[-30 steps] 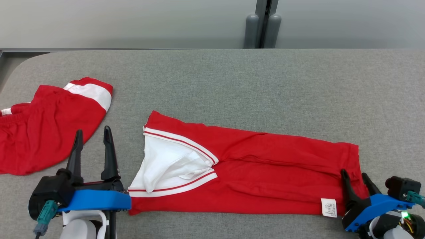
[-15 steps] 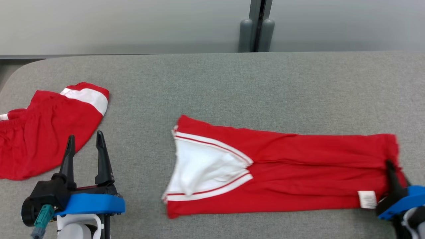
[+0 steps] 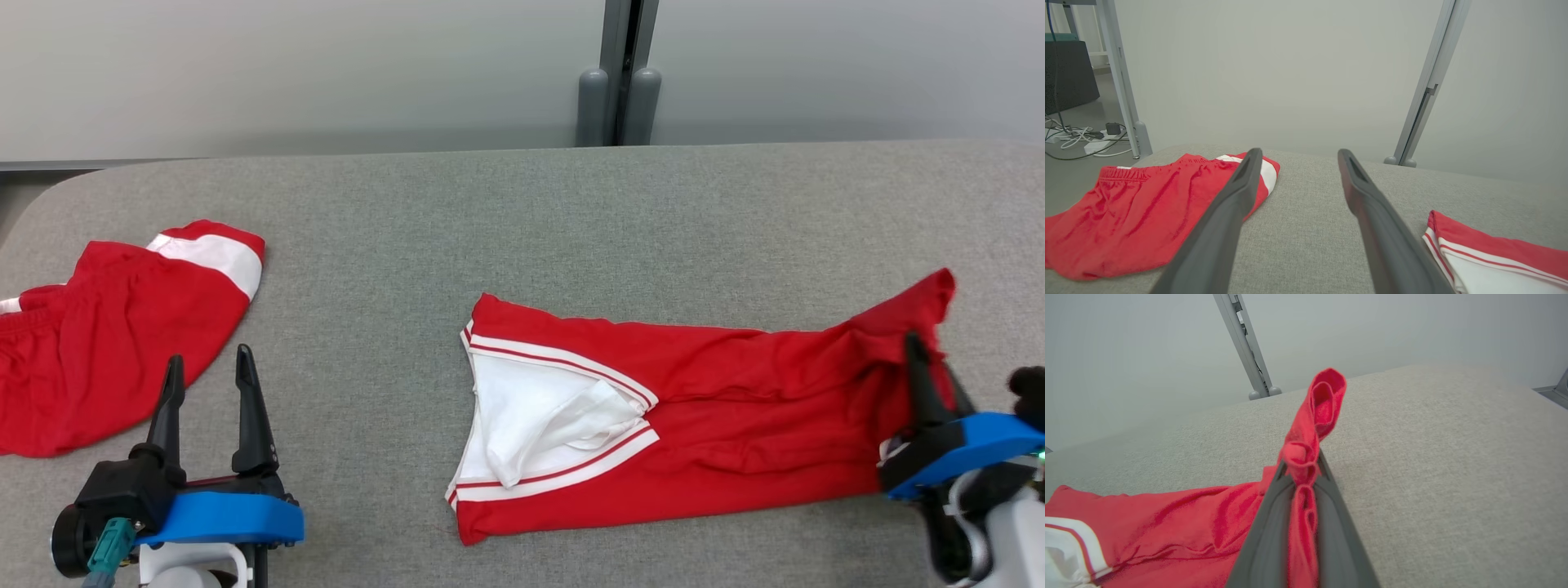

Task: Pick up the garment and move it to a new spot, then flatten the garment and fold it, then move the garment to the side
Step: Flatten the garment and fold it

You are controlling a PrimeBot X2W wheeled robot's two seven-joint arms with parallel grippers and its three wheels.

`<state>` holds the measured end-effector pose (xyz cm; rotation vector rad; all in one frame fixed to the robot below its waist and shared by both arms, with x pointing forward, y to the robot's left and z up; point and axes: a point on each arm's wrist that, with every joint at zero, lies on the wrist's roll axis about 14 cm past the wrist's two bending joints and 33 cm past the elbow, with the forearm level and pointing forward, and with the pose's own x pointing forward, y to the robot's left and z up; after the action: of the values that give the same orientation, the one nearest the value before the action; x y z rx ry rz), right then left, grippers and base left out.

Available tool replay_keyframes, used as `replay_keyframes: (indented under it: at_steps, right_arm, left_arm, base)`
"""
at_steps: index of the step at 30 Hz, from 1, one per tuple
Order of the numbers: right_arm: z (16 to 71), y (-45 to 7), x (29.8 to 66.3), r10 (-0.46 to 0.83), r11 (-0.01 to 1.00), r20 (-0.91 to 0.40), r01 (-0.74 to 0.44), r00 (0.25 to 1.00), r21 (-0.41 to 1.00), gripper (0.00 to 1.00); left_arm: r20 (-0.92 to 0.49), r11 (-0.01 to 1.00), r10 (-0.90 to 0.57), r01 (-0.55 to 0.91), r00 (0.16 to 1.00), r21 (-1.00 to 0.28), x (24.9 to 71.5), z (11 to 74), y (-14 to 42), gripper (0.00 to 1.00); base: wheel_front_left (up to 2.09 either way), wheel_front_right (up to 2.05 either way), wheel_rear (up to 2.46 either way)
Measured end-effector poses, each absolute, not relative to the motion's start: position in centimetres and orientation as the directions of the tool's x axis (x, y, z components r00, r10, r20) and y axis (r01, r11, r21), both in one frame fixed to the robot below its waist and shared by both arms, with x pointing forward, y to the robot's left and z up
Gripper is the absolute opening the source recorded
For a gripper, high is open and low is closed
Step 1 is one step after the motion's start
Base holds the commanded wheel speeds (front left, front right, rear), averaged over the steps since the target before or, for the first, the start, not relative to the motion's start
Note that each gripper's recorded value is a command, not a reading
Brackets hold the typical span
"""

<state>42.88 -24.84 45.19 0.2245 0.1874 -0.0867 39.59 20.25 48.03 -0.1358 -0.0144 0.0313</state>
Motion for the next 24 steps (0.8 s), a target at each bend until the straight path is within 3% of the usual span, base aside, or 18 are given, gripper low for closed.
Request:
replay_keyframes:
  at_steps: [10,24]
  right_arm:
    - [47.4,-13.2,42.9,0.205,0.93,-0.122,-0.155,0.971,0.333,0.0]
    - [48.0,1.2,43.0,0.558,0.732,-0.042,-0.468,0.829,0.495,0.0]
  left_arm:
    - [0.006,0.99,0.042,-0.041,0.999,-0.136,39.2,47.9,20.6,1.0]
    - [-0.001,0.988,0.062,-0.061,0.998,-0.144,39.2,47.8,21.3,1.0]
  base:
    - [0.0,0.0,0.0]
    - [0.0,0.0,0.0]
